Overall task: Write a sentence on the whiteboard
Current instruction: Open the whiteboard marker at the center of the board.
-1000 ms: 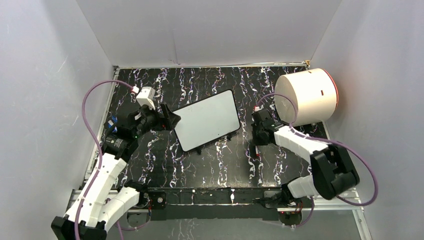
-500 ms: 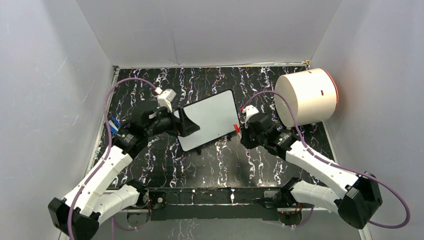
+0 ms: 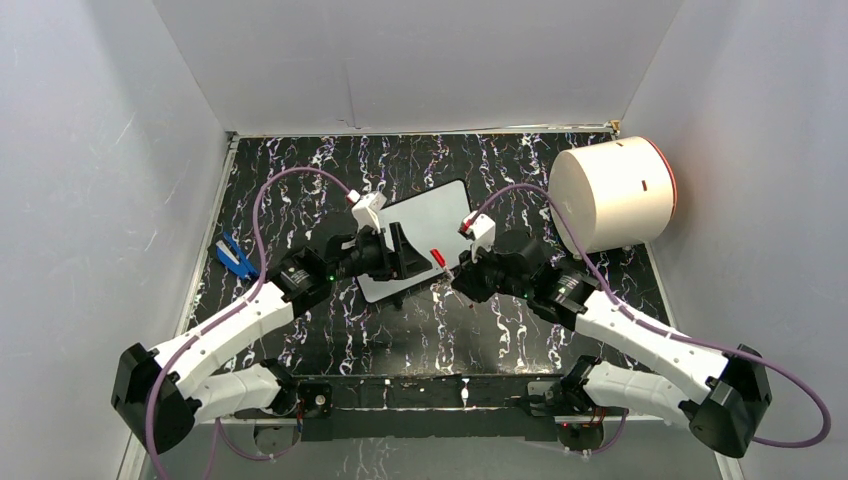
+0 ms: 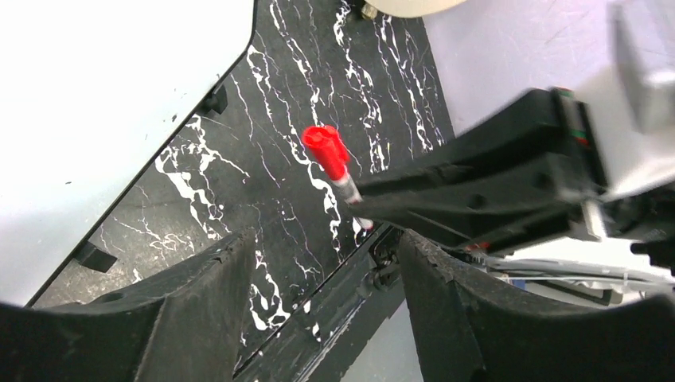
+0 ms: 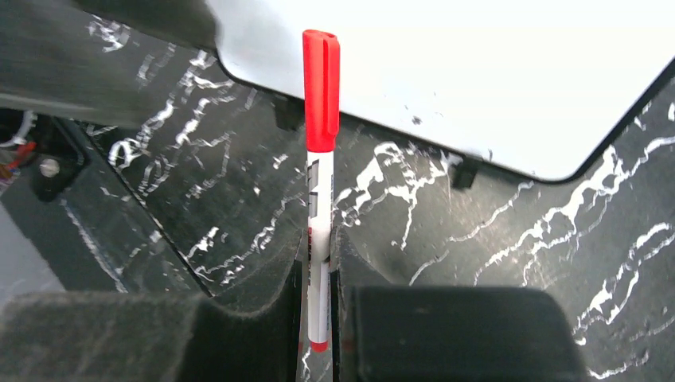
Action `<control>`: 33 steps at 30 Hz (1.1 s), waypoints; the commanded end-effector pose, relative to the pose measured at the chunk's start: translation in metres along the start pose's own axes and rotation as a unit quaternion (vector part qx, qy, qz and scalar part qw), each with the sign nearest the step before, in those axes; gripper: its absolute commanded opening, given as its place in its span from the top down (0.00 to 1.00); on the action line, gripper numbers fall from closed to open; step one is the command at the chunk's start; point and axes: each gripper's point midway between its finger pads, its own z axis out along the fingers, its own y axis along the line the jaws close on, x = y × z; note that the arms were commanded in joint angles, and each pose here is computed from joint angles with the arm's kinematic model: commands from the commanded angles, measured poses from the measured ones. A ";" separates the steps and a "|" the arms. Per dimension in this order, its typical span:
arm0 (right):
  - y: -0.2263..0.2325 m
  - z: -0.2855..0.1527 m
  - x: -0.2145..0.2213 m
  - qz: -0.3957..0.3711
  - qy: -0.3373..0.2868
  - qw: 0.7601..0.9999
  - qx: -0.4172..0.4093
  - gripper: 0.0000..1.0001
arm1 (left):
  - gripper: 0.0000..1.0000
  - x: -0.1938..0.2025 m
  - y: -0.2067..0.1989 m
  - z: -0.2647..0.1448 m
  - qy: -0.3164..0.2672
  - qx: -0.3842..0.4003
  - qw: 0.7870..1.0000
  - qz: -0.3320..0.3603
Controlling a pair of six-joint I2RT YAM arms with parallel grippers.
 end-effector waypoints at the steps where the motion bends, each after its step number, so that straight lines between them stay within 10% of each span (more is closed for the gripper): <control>1: 0.026 -0.010 -0.038 -0.030 -0.085 0.994 -0.066 1.00 | 0.38 -0.012 -0.010 0.010 -0.033 0.026 0.999 -0.024; 33: 0.042 -0.011 -0.067 -0.045 -0.155 0.981 -0.108 1.00 | 0.75 -0.014 -0.026 0.012 -0.035 0.074 0.996 -0.015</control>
